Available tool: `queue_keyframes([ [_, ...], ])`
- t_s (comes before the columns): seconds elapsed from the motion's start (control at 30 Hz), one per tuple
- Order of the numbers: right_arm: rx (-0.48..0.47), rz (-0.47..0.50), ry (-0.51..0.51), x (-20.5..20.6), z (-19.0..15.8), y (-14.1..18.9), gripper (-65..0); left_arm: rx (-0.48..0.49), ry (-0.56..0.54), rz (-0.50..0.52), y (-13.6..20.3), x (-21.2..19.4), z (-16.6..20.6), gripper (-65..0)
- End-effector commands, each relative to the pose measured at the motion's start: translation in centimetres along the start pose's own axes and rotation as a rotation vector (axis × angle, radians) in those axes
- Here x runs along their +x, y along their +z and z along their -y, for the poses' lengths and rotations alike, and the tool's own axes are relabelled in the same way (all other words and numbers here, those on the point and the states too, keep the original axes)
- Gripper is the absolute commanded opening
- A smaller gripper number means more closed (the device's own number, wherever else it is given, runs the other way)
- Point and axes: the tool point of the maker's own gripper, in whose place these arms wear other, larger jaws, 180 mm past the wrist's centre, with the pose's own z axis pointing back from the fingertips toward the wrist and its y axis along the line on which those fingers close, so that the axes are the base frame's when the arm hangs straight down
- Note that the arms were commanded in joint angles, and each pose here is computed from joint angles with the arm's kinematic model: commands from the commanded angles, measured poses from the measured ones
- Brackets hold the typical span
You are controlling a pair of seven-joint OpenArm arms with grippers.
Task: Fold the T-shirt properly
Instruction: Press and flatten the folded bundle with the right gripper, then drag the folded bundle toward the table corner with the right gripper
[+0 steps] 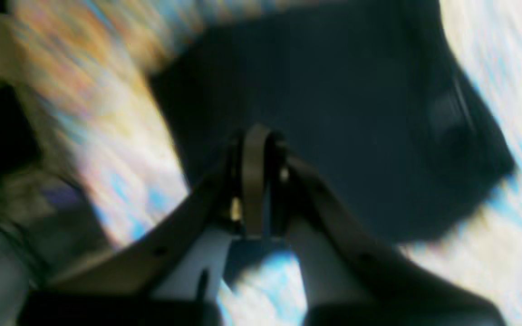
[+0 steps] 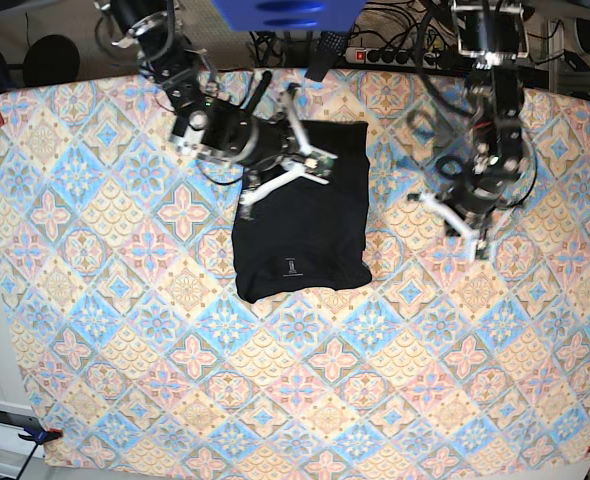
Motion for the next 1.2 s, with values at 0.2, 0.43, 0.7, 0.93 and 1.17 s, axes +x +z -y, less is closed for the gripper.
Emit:
queue_keyframes([
  [0.2,0.053,0.046,-0.003,4.5,0.7,-4.1,-63.6,0.110,0.040,0.053,4.1,-0.5,-4.2,-65.0],
  [0.43,0.133,-0.026,-0.063,4.7,1.2,-8.5,-63.8,0.148,0.136,0.060,5.7,-1.7,-6.2,-65.0],
  [0.7,0.207,-0.094,-0.313,-1.8,0.9,-11.7,-63.7,0.105,0.180,0.075,5.7,-1.4,-5.7,-65.0],
  [0.93,0.179,-0.119,-0.488,-5.8,2.1,-11.5,-63.7,0.105,0.180,0.081,5.7,-1.2,-5.7,-65.0],
  [1.17,0.067,-0.204,-0.558,-12.9,5.9,-8.5,-63.8,0.104,0.182,0.083,5.7,-1.1,-5.7,-65.0],
])
